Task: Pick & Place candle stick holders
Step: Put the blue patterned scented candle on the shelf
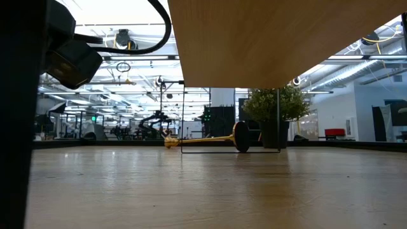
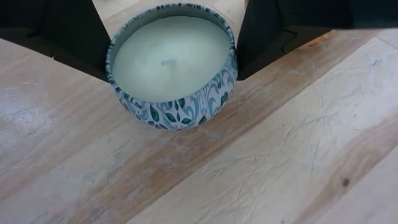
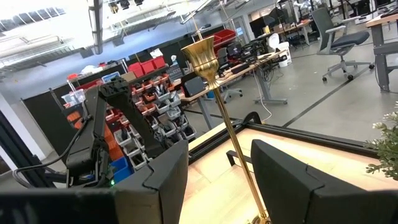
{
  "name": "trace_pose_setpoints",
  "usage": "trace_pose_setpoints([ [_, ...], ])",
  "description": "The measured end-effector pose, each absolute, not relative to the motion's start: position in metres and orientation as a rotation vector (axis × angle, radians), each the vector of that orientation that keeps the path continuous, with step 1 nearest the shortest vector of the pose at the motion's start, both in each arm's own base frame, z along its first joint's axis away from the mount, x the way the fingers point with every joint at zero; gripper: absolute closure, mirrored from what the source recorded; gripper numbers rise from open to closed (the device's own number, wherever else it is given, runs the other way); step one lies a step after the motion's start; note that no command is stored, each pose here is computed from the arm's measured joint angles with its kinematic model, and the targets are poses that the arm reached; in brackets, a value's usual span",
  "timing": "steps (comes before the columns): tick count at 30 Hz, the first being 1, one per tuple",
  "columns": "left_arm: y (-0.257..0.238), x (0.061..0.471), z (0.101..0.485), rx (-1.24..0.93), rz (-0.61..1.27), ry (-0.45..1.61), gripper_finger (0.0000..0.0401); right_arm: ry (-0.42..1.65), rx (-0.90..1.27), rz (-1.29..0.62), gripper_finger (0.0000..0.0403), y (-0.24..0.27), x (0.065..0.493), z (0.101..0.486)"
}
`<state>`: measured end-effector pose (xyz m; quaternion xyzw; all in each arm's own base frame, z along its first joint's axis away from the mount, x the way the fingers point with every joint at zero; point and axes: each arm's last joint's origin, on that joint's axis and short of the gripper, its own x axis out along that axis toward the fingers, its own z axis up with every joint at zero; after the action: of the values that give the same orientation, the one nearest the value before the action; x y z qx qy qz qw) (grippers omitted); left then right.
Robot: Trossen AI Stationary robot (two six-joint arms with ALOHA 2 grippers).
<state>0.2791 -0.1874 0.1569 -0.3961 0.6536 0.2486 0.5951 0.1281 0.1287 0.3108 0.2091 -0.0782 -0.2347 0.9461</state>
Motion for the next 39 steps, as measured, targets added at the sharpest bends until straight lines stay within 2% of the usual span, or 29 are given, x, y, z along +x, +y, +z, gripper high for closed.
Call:
trace_pose_setpoints([
  [3,-0.188,0.279,0.157,-0.929,0.578,1.522,0.011,-0.159,0.426,-0.478,0.0232,0.129,0.128,0.311],
  [13,-0.19,0.291,0.172,-0.962,0.556,1.462,0.01,-0.16,0.427,-0.478,0.0232,0.129,0.128,0.311],
  [20,-0.176,0.292,0.206,-1.024,0.556,1.308,0.0108,-0.162,0.435,-0.477,0.0232,0.129,0.128,0.311],
  [34,-0.138,0.261,0.286,-1.25,0.627,0.951,0.0107,-0.159,0.422,-0.475,0.0232,0.129,0.128,0.311],
  [39,-0.138,0.262,0.299,-1.36,0.566,0.868,0.0101,-0.163,0.348,-0.379,0.0232,0.131,0.129,0.313],
])
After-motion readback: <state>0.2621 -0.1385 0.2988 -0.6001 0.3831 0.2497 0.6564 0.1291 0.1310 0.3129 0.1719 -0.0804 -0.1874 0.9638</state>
